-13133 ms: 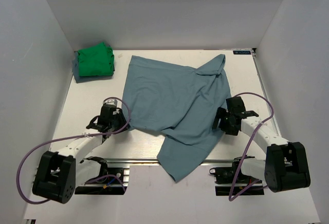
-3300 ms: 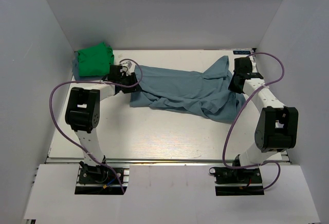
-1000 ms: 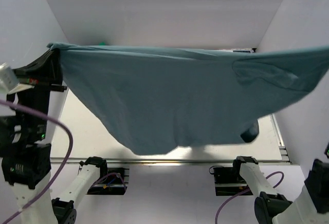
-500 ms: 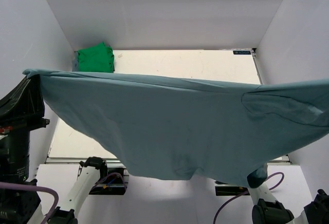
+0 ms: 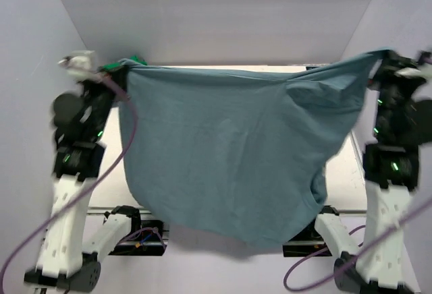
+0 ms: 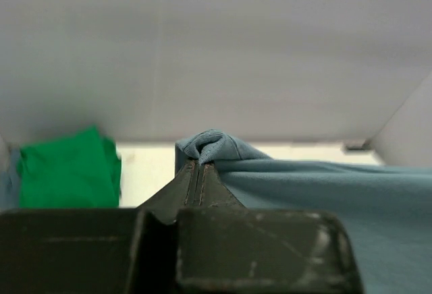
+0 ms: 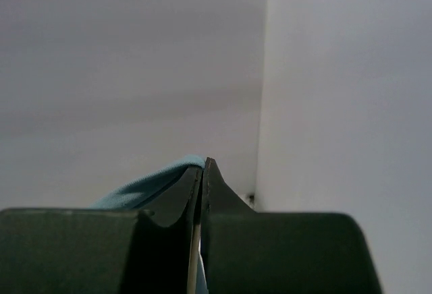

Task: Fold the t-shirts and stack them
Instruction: Flatten out the tshirt

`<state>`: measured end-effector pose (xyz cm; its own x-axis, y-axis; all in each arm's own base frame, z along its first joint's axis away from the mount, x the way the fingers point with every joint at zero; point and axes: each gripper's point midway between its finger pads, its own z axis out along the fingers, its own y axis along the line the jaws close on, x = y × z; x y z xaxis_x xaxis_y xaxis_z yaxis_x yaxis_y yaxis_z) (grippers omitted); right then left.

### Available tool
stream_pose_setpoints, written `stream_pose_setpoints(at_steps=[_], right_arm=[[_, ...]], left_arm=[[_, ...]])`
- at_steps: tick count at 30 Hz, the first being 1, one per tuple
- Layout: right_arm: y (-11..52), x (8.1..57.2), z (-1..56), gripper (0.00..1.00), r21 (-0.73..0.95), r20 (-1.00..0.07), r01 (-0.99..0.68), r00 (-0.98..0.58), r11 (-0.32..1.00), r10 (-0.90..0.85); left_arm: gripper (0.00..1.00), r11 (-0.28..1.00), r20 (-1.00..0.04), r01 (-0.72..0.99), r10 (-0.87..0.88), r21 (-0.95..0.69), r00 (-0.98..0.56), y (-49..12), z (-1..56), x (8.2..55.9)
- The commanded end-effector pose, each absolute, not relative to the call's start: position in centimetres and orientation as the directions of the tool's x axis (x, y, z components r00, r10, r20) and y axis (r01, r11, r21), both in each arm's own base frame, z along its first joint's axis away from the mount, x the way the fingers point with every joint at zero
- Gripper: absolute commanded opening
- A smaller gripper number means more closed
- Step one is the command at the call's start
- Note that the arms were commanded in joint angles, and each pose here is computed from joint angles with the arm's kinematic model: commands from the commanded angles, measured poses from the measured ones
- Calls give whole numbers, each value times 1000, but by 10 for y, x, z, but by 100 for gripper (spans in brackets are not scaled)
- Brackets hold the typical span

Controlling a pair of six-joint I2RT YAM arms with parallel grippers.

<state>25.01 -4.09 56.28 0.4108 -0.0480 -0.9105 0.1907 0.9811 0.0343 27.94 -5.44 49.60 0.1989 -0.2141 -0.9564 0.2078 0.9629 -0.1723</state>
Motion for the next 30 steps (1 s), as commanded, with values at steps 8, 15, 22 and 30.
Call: stream_pose_setpoints(at_steps=[8,15,22,30], right_arm=[[-27,403,434,0,80,-981,47,180,996,71],[-18,468,365,0,102,-995,-14,10,995,102],[-21,531,308,0,97,-990,-20,-104,995,94],[-34,592,284,0,80,-987,19,-138,997,82]], left_arm=[[0,981,-983,62,-183,-183,-11,-54,367,411],[0,989,-976,19,-142,-147,-163,-61,280,488],[0,992,-962,-3,-120,-123,-247,-71,217,573],[0,984,-956,73,-142,-165,-255,-95,173,655]])
